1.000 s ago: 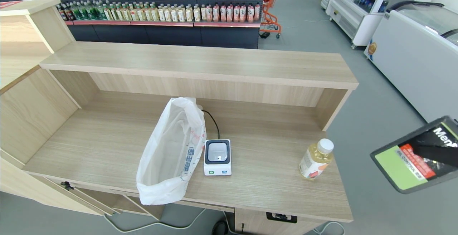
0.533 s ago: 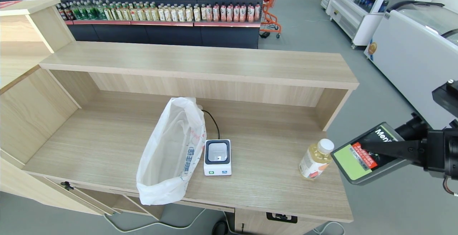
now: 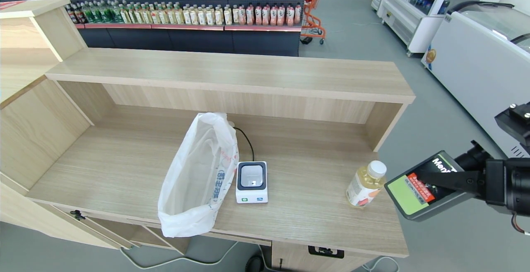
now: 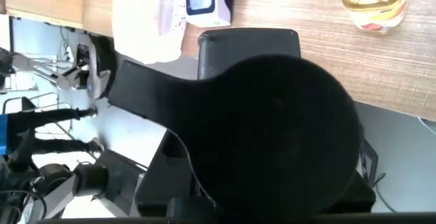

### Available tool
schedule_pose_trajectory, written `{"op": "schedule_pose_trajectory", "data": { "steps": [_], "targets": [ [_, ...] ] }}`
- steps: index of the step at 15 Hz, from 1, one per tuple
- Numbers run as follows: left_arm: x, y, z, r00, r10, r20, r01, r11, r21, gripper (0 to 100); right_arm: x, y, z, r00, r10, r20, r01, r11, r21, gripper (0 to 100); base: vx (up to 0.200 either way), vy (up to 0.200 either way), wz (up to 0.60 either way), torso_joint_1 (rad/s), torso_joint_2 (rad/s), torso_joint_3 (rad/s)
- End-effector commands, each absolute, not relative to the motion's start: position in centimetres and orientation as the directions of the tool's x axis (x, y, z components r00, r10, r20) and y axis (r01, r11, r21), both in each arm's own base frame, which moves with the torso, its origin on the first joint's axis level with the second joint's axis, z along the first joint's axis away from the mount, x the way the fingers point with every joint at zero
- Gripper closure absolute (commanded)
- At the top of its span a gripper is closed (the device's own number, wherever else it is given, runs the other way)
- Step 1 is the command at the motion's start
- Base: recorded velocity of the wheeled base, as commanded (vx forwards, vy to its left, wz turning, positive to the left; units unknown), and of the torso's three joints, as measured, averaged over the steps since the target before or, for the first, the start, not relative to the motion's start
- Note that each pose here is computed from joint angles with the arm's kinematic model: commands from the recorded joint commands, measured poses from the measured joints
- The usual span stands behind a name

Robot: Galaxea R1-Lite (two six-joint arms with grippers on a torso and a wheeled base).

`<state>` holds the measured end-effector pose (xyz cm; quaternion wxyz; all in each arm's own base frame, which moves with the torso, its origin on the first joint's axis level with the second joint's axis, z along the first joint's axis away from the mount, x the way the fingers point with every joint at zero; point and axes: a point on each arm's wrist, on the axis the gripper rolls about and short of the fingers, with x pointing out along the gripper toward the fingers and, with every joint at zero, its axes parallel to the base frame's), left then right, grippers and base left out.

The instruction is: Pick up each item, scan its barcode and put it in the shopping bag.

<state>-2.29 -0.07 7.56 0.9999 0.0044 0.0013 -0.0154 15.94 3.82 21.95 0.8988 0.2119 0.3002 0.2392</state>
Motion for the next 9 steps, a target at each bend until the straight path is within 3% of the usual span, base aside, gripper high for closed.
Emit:
{"op": "schedule_pose_trajectory", "data": {
  "steps": [1,4,9],
  "targets": [
    [-2.29,-0.07,7.54,1.000,-0.031,-0.003,0.031,0.999,0.009,100,15.80,3.81,22.01,0.708,0.558,-0.433,-0.296,0.792,0.534,100,0.000,0.000,0.00,0.000,0.00,0.000],
    [-2.29,-0.07,7.59,1.000,-0.031,-0.003,0.031,0.999,0.011,100,15.65,3.78,22.07,0.710,0.558,-0.430,-0.292,0.788,0.541,100,0.000,0.000,0.00,0.000,0.00,0.000],
    [-2.29,-0.07,7.54,1.000,-0.031,-0.003,0.031,0.999,0.011,100,15.69,3.82,22.18,0.713,0.560,-0.422,-0.297,0.787,0.541,100,0.000,0.200,0.00,0.003,0.00,0.001]
  ]
}}
